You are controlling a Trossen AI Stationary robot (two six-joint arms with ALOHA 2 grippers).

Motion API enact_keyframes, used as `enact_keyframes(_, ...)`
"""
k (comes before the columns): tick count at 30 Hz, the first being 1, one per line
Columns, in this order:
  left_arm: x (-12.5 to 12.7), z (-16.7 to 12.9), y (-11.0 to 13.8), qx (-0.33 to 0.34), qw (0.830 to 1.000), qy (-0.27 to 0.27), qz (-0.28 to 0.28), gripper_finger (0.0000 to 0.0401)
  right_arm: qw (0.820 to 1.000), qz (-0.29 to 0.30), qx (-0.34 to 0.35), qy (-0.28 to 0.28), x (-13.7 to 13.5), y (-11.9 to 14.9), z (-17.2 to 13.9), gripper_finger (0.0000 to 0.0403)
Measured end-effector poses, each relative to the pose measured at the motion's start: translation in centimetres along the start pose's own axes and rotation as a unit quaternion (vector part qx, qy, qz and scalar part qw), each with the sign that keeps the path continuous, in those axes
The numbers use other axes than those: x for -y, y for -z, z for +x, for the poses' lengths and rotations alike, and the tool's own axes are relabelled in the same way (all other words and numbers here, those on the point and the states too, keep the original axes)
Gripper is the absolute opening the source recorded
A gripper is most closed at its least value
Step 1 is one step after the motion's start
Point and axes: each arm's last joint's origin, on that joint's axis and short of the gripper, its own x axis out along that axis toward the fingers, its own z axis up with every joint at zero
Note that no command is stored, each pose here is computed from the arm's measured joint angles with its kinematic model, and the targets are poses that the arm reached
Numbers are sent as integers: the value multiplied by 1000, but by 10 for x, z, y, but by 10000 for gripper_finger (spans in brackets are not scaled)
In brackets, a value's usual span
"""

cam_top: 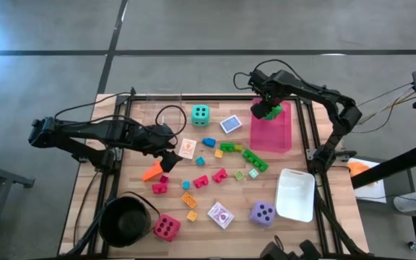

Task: Pick & Place Toys
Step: Put the green die into the pink bin

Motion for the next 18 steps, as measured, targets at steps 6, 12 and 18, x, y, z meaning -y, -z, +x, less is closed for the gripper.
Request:
enact_keyframes(6, 3, 0, -3, 18, 1000, 14, -4, 318, 999, -37, 6, 15, -1, -3, 4, 95)
enact_keyframes(12, 4, 0, -5, 27, 999, 21, -4, 318, 997, -78, 18, 7, -4, -6, 4, 95)
enact_keyframes(18, 4, 0, -5, 26, 999, 21, -4, 318, 987, -156, 14, -21, -12, -5, 5, 89)
